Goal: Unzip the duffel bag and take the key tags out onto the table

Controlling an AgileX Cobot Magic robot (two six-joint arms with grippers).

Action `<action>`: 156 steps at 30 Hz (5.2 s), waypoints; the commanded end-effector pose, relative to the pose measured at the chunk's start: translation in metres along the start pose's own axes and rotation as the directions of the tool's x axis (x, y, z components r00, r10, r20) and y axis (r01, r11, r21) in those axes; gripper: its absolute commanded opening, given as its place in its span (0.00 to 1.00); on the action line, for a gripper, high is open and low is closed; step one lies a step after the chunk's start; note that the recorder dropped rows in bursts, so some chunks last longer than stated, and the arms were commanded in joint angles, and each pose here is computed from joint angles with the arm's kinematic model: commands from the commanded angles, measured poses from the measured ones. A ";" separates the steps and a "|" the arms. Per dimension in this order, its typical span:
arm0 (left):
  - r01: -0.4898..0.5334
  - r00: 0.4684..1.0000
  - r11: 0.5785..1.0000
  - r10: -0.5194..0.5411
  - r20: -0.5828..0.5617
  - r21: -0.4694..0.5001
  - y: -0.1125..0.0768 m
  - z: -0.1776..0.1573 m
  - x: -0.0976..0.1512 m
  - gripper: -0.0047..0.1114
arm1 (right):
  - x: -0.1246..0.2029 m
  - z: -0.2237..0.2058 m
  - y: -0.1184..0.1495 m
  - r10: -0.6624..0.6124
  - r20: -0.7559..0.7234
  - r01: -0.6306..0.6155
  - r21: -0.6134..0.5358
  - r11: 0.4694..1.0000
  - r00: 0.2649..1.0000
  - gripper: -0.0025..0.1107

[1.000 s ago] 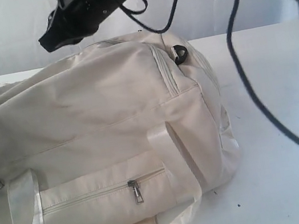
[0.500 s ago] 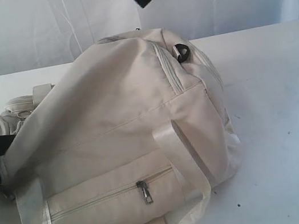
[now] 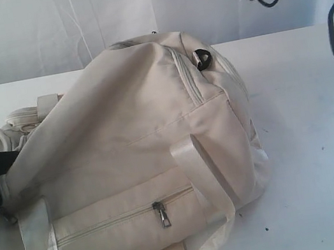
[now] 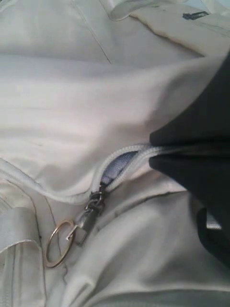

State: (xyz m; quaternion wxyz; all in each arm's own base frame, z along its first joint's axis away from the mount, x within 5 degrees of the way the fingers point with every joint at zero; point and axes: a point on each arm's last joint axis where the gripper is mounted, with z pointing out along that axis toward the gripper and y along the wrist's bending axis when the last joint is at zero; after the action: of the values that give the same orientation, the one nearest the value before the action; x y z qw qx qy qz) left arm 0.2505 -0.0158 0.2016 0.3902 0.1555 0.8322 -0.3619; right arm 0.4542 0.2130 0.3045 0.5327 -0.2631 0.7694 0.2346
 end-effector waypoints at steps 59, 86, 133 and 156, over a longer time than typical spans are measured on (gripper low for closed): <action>-0.094 0.987 0.976 0.117 -0.108 0.198 -0.042 0.027 0.009 0.04 | 0.050 0.011 0.155 0.021 -0.230 -0.175 -0.676 0.716 0.973 0.02; -0.091 0.988 0.976 0.114 -0.108 0.198 -0.042 0.027 0.009 0.04 | 0.088 0.059 0.232 0.147 -0.296 -0.284 -0.502 0.817 0.944 0.52; -0.094 0.987 0.976 0.117 -0.108 0.198 -0.042 0.027 0.009 0.04 | 0.104 0.072 0.220 0.149 -0.454 -0.348 -0.393 0.851 0.879 0.02; -0.091 0.988 0.976 0.114 -0.108 0.198 -0.042 0.027 0.009 0.04 | 0.085 0.066 0.183 0.075 -0.440 -0.265 -0.388 0.883 0.895 0.05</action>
State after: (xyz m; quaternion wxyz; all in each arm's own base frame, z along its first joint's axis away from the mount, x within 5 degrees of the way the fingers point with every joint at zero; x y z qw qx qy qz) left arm 0.2468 -0.0573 0.2018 0.3600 0.2236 0.8209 -0.3828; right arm 0.3571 0.3853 0.2115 0.2840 -0.3281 0.8159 0.3822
